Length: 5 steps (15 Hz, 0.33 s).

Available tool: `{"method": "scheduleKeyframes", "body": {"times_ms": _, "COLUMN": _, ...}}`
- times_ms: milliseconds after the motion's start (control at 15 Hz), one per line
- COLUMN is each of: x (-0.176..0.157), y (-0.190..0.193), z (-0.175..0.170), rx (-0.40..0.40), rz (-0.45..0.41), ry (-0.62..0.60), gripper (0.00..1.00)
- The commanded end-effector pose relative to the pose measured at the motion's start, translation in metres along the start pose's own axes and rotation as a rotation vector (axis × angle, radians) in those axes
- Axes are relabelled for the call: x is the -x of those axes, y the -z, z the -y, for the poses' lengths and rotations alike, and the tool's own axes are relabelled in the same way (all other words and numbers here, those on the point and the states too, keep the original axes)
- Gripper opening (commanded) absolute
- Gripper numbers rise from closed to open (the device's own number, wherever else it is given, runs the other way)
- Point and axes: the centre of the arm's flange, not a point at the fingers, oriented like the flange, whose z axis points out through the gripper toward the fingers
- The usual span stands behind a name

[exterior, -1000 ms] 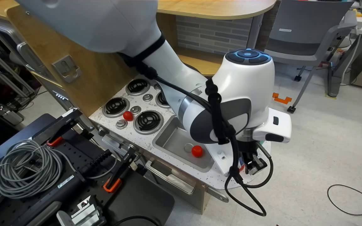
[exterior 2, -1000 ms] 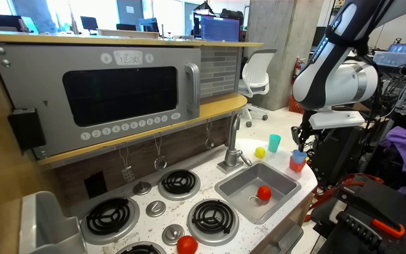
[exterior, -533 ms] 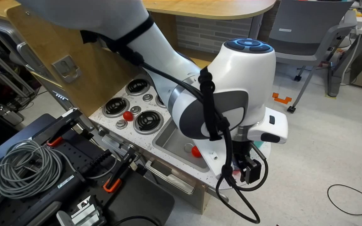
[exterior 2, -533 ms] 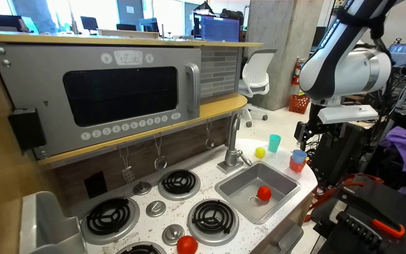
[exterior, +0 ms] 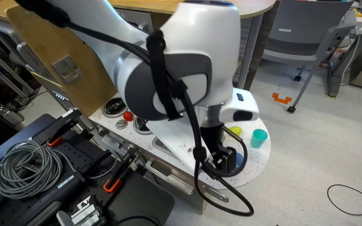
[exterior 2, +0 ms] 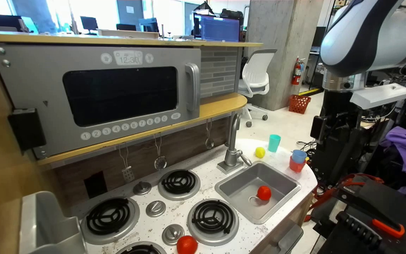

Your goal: Take the cup out of the sink and put it in the orange cup

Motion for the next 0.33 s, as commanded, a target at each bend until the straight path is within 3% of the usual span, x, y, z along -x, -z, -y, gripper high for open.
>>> {"method": "scheduleKeyframes", "body": {"times_ms": 0, "x": 0.002, "y": 0.009, "z": 0.014, "rx": -0.004, "rz": -0.005, "ry": 0.028, "gripper": 1.00}}
{"method": "scheduleKeyframes", "body": {"times_ms": 267, "x": 0.012, "y": 0.026, "z": 0.040, "rx": -0.021, "rz": -0.008, "ry": 0.072, "gripper": 1.00}}
